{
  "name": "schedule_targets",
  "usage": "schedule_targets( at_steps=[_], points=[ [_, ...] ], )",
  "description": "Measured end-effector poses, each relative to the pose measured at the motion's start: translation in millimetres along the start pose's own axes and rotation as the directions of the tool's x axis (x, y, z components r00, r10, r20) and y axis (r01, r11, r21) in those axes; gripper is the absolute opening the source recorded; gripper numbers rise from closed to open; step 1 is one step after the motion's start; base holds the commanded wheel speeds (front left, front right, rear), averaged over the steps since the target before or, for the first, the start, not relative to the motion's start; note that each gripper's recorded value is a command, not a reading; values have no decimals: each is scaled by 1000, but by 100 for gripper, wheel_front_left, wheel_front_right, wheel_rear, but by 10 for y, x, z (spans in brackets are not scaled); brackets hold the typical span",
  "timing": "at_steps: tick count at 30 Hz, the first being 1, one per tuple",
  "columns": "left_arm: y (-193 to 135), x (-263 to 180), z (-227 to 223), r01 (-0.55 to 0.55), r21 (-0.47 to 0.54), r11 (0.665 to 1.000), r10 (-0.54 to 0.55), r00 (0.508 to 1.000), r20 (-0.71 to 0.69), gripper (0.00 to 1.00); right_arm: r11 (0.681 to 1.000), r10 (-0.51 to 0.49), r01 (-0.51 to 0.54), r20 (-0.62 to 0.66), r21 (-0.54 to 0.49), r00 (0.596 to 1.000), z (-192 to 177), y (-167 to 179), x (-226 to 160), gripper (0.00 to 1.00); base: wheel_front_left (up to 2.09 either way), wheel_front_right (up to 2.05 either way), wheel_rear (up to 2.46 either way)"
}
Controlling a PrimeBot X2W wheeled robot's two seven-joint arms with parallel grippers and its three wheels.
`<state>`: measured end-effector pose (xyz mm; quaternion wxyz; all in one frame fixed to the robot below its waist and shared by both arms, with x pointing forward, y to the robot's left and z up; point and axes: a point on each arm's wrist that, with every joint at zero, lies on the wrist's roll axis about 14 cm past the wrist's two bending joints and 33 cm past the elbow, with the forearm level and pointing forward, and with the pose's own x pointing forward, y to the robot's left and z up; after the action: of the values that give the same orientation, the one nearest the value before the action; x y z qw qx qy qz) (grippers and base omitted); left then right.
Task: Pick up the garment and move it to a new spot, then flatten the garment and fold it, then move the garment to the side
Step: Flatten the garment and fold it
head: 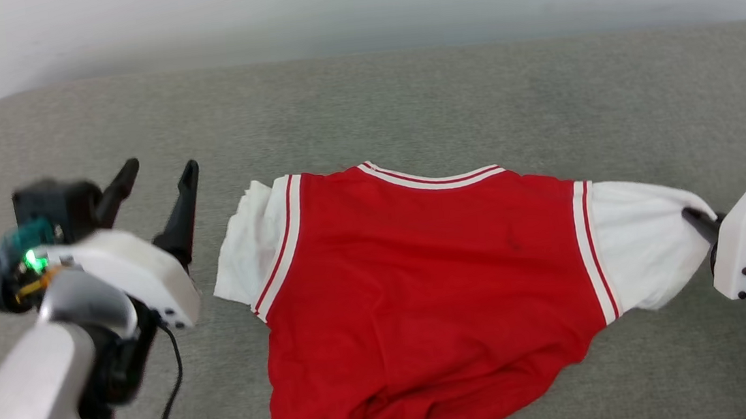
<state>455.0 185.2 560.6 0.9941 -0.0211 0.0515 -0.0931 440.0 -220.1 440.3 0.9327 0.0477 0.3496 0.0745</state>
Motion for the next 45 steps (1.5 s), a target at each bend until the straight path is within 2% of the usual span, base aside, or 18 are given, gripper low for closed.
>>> schedule_targets(
  at_steps=[3,6,12,17,23,24,25,26,27,29,32,35,39,43,45],
  points=[
    [-28,236,-57,65,4,998,-64,991,-120,100,1000,-14,14,42,-15,999,90,-37,-68,0,0,0,0],
    [-12,429,-332,110,-9,994,-107,948,-301,100,1000,-14,14,55,-10,998,96,-23,-80,0,0,0,0],
    [-14,596,-1028,147,-66,987,-156,768,-621,100,999,-31,30,35,15,999,-26,-87,-45,0,0,0,0],
    [-21,666,-1473,127,-117,985,-171,629,-758,100,998,-45,45,-2,40,999,-176,-162,20,0,0,0,0],
    [-14,735,-1833,96,-136,986,-166,499,-851,100,997,-47,49,-44,59,998,-326,-200,115,0,0,0,0],
    [-22,739,-1869,90,-137,986,-164,476,-864,94,997,-46,49,-47,61,998,-335,-204,124,0,0,0,0],
    [-32,741,-1896,85,-140,986,-164,456,-875,53,997,-46,49,-49,64,998,-342,-209,131,0,0,0,0],
    [-47,744,-1915,73,-149,986,-166,442,-882,36,997,-45,48,-50,67,998,-349,-207,136,0,0,0,0],
    [-53,745,-1929,66,-155,986,-168,434,-885,0,997,-41,44,-44,66,998,-342,-197,142,0,0,0,0],
    [-58,756,-1929,58,-159,985,-169,437,-883,0,997,-34,35,-27,62,999,-292,-172,152,0,0,0,0],
    [-120,776,-1909,52,-183,982,-186,474,-861,0,998,-26,26,8,51,1000,-185,-149,144,0,0,0,0],
    [-128,798,-1798,56,-185,981,-186,535,-824,0,999,-30,29,54,31,998,-41,-154,104,0,0,0,0],
    [-194,876,-1493,79,-173,982,-183,649,-738,0,999,-45,49,127,-24,991,245,-160,27,0,0,0,0],
    [-133,1074,-821,89,-125,988,-144,812,-566,0,996,-47,64,231,-64,972,665,-118,-60,0,0,0,0],
    [-85,1137,-497,81,-93,992,-116,872,-475,0,995,-40,66,287,-81,957,925,-72,-95,0,0,0,0]
  ],
)
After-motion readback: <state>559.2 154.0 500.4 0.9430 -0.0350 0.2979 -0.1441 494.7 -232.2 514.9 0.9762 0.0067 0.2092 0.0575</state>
